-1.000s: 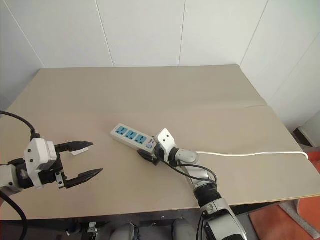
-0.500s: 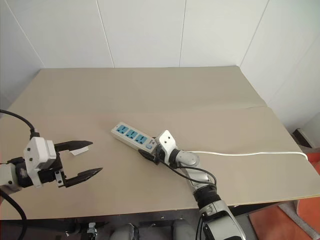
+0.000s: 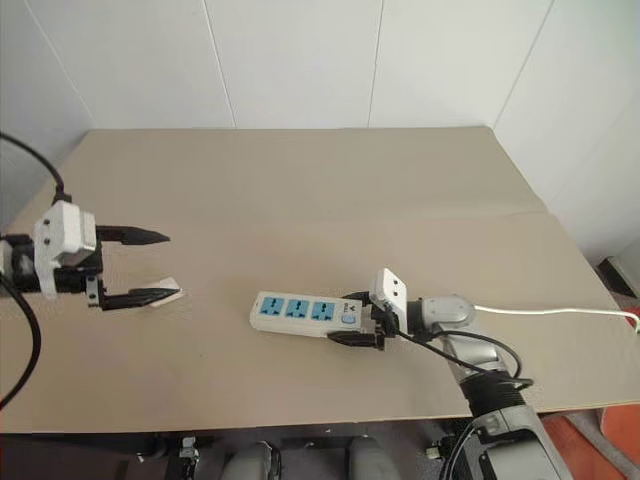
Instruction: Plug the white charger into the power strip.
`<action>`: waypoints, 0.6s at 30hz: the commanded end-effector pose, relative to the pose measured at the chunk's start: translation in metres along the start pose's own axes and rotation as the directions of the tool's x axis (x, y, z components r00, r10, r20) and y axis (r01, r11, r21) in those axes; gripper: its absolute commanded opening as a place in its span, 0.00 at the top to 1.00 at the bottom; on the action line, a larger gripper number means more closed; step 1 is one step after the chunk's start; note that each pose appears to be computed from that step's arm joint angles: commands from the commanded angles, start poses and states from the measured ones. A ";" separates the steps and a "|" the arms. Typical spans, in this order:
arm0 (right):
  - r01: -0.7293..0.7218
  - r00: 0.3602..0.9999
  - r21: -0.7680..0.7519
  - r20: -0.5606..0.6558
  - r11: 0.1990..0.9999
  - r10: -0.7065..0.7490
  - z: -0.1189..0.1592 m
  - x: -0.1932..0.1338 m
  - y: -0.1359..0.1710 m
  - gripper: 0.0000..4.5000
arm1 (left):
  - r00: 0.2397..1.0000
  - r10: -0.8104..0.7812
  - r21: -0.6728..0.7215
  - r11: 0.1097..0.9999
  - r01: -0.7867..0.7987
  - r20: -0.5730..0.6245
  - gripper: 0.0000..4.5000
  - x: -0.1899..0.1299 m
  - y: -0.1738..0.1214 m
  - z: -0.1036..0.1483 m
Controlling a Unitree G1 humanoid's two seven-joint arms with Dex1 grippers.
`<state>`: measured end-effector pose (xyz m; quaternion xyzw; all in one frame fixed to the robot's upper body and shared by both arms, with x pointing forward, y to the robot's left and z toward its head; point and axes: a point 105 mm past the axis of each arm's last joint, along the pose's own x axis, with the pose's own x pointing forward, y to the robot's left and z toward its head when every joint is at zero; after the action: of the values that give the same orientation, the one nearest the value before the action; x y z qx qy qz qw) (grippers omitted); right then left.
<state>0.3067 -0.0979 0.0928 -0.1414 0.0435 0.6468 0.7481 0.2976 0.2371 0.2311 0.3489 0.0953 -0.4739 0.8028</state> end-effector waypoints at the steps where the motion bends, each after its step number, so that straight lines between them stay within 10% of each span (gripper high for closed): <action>1: -0.046 0.999 -0.058 0.010 0.997 0.047 0.005 0.010 0.005 0.23 | 0.984 0.037 -0.024 0.999 -0.042 -0.174 0.00 0.000 0.030 -0.010; 12: -0.057 0.998 -0.035 0.035 0.998 0.058 0.001 0.022 0.021 0.23 | 0.823 -0.181 -0.177 0.979 0.100 -0.538 0.00 0.021 0.060 0.009; 18: -0.038 0.999 -0.015 0.035 0.999 0.038 -0.001 0.021 0.029 0.23 | 0.685 -0.309 -0.273 0.948 0.164 -0.660 0.00 0.040 0.033 -0.022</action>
<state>0.2864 -0.0761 0.0821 -0.1336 0.0247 0.6597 0.7391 0.3537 0.2330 0.2114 0.4047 0.4649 -0.4055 0.6750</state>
